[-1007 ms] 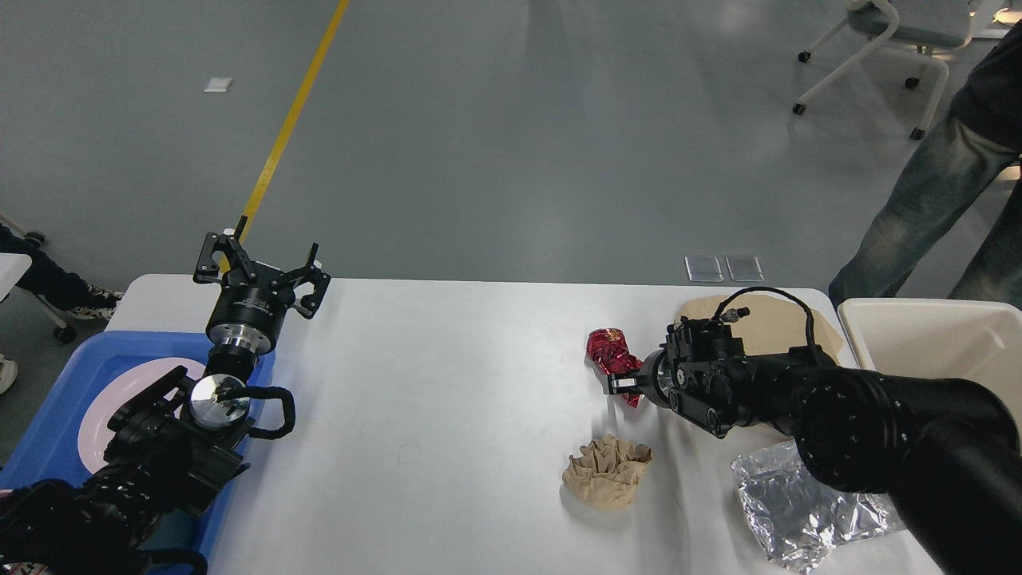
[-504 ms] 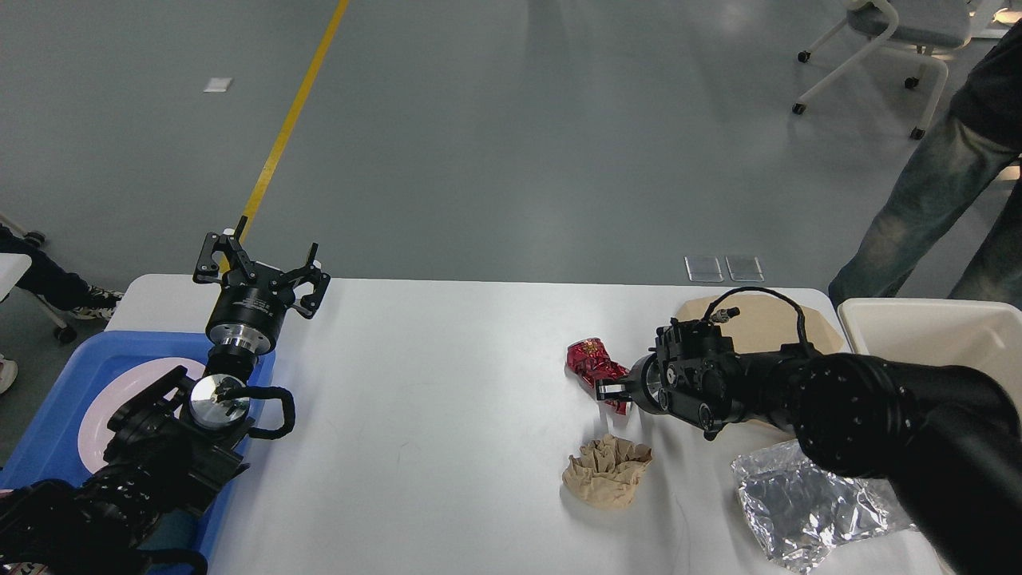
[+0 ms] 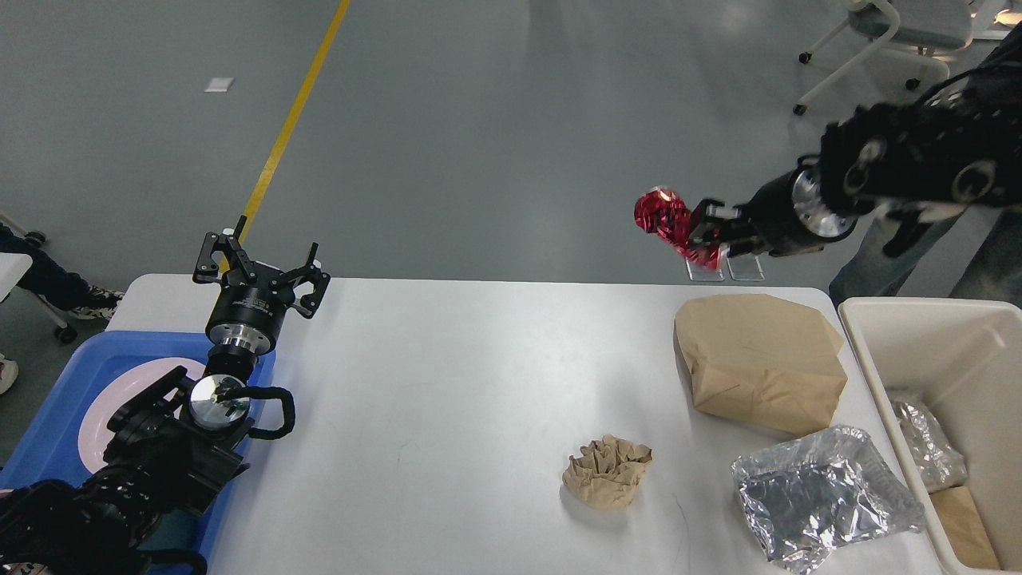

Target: Tidy desktop

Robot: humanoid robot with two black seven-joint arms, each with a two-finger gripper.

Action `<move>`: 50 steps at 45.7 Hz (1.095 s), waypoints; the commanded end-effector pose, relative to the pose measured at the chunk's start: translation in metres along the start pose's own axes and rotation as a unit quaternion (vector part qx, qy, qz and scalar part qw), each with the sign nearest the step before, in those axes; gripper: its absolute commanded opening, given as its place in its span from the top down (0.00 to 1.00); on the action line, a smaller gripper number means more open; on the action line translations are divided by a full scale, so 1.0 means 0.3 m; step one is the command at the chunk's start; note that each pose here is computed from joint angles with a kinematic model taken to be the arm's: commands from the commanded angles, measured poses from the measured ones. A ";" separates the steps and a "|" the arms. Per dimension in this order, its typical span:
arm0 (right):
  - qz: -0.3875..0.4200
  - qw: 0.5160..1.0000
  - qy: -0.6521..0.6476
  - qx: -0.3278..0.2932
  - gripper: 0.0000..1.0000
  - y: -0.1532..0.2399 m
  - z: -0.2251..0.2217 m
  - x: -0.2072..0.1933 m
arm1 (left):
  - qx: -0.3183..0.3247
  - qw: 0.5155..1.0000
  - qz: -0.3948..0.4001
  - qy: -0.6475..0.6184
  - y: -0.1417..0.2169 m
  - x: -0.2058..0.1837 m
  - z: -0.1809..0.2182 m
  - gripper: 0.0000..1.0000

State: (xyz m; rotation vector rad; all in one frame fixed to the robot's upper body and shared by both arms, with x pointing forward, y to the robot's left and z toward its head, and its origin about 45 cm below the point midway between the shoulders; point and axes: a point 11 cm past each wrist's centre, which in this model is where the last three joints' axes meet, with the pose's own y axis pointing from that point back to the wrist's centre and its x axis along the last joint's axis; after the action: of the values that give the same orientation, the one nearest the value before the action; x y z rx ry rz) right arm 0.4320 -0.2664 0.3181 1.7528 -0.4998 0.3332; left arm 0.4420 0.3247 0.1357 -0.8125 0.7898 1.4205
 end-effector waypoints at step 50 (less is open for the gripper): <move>-0.036 0.995 -0.089 -0.006 1.00 0.098 0.223 -0.024 | 0.000 1.000 0.000 0.000 0.000 0.000 0.000 0.03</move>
State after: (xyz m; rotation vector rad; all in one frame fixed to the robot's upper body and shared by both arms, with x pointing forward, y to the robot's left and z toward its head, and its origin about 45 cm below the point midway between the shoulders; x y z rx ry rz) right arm 0.4080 -0.3332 0.3248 1.8003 -0.5601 0.1249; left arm 0.4420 0.3247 0.1356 -0.8120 0.7897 1.4205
